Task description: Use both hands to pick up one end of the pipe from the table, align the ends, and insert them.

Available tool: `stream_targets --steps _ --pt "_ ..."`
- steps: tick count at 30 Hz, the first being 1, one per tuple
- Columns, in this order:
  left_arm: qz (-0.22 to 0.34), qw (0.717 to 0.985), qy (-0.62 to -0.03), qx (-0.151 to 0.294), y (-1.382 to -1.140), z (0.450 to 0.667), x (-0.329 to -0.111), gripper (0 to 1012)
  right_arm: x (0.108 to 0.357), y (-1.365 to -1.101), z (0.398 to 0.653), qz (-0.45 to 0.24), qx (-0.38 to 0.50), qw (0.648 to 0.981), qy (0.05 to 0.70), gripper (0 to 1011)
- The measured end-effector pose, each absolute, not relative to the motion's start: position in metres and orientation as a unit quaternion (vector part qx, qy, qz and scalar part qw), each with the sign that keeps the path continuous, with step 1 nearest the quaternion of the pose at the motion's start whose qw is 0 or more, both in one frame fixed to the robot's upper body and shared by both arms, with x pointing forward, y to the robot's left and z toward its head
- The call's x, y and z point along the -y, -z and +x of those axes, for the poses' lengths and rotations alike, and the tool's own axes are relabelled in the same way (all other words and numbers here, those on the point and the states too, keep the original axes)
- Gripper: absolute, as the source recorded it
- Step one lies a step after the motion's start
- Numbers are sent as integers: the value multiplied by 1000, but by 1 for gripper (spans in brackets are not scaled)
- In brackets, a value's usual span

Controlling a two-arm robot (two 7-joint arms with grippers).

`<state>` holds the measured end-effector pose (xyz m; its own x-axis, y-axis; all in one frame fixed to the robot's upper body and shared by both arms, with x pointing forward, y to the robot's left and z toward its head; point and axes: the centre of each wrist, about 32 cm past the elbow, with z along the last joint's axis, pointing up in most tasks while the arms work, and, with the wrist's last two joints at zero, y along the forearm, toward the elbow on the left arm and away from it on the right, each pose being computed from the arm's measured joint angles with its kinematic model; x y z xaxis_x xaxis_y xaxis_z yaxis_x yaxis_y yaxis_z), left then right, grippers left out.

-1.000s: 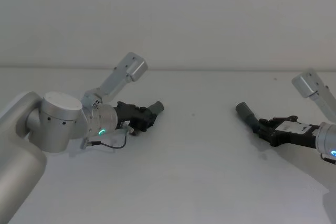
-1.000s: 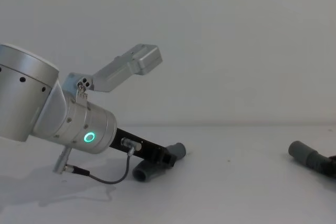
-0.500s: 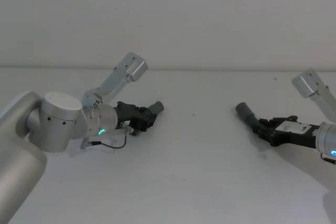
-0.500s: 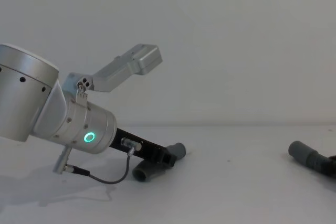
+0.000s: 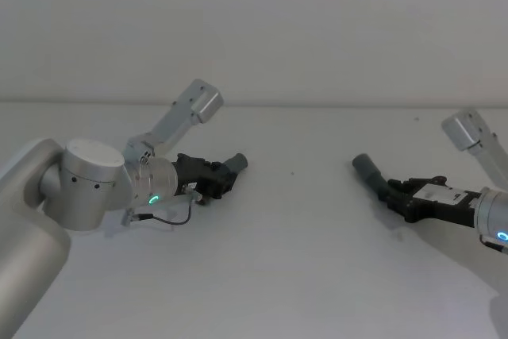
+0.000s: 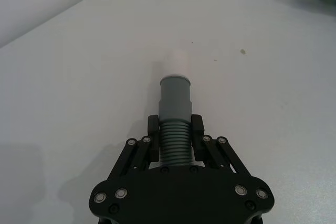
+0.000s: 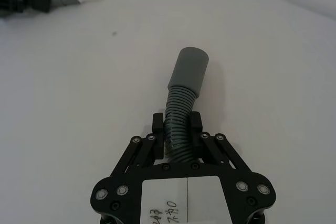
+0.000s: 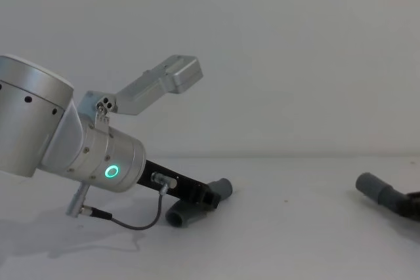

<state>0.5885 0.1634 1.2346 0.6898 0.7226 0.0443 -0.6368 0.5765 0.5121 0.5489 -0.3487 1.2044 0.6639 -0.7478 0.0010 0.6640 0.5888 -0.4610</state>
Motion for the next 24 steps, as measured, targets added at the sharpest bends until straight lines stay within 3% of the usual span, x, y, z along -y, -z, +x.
stream_targets --steps 14,24 --pt "253 885 -382 -82 -1235 589 -164 342 347 -1210 549 -143 -63 896 415 274" --pt "249 897 -362 -50 -1239 592 -169 342 352 -1222 554 -103 -40 917 383 274"
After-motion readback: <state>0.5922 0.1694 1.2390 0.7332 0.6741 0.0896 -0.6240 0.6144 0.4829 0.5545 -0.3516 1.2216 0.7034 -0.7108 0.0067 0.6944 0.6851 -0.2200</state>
